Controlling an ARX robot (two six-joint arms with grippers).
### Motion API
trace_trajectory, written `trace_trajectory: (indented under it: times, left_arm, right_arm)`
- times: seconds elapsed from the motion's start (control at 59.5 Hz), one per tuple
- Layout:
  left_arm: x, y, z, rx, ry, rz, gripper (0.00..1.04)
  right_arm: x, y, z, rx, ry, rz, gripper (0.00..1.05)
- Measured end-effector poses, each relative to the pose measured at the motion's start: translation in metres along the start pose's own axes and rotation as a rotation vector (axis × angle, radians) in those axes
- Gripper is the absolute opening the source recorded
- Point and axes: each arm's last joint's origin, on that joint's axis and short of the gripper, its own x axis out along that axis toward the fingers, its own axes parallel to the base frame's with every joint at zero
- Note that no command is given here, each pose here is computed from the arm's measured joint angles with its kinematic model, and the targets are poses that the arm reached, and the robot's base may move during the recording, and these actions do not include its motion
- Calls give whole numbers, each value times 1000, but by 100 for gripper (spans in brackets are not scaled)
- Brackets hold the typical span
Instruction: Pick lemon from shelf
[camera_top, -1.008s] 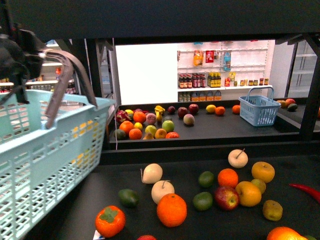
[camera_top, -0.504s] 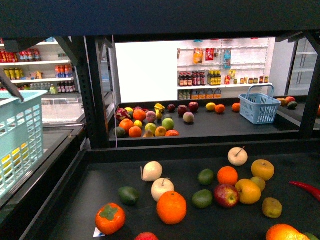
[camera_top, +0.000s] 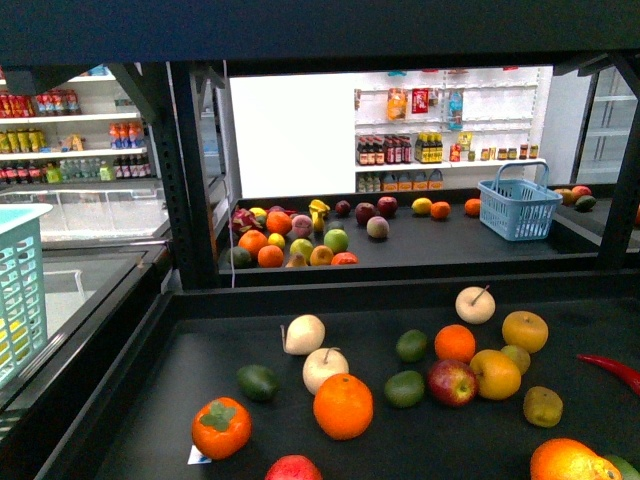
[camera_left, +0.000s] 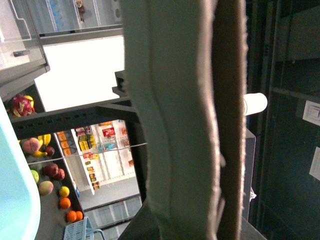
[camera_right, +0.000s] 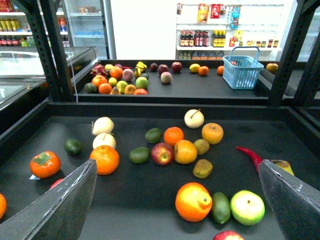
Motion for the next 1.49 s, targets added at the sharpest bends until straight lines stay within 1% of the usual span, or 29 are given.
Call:
trace_trajectory:
  times: [0.185, 0.37, 0.554, 0.689, 0.722, 0.756, 0.773, 0.789, 0.857, 0.924, 0.991, 1.008, 1.075, 1.092, 1.142, 1.176, 1.193, 1.226, 1.26, 1.377, 1.495]
  left_arm:
    - [-6, 8, 7, -15, 5, -6, 7]
    - [-13, 16, 13, -33, -12, 24, 7]
    - [-21, 31, 11, -48, -11, 66, 7]
    - [-22, 35, 11, -47, -7, 77, 7]
    - [-22, 35, 11, -46, -6, 76, 14]
    - [-22, 35, 10, -46, -6, 73, 18]
    - [-22, 34, 11, -45, -6, 70, 22]
    - [-22, 34, 11, -45, -6, 70, 24]
    - [-21, 32, 11, -43, -4, 60, 35]
    - [-21, 32, 11, -43, -7, 60, 50]
    - [-21, 32, 11, -44, -9, 60, 62]
    - [-21, 32, 11, -44, -11, 60, 64]
    - [-21, 32, 11, -44, -13, 60, 76]
    - [-21, 32, 11, -44, -13, 60, 78]
    - [-21, 32, 11, -44, -18, 60, 89]
    - [-21, 32, 11, -44, -19, 60, 93]
    - [-22, 32, 12, -39, -17, 61, 98]
    - [-25, 31, 14, -19, -3, 70, 98]
    - [-31, 31, 17, -9, 12, 89, 96]
    - [-47, 32, 25, 45, -12, 162, 97]
    - [-54, 28, 25, 69, 1, 233, 97]
  right_arm:
    - [0, 0, 0, 0, 0, 0, 97]
    - [0, 0, 0, 0, 0, 0, 97]
    - [0, 0, 0, 0, 0, 0, 97]
    - [0, 0, 0, 0, 0, 0, 97]
    - [0, 0, 0, 0, 0, 0, 97]
    - [0, 0, 0, 0, 0, 0, 97]
    - [0, 0, 0, 0, 0, 0, 97]
    - [0, 0, 0, 0, 0, 0, 97]
    - [0, 0, 0, 0, 0, 0, 97]
    - [0, 0, 0, 0, 0, 0, 97]
    - [0, 0, 0, 0, 0, 0, 97]
    - [0, 0, 0, 0, 0, 0, 97]
    - [0, 0, 0, 0, 0, 0, 97]
    - [0, 0, 0, 0, 0, 0, 97]
    - [0, 0, 0, 0, 0, 0, 97]
    - [0, 0, 0, 0, 0, 0, 97]
    - [0, 0, 0, 0, 0, 0, 97]
    - [0, 0, 0, 0, 0, 0, 97]
    - [0, 0, 0, 0, 0, 0, 97]
    - [0, 0, 0, 0, 0, -2, 97]
    - [0, 0, 0, 0, 0, 0, 97]
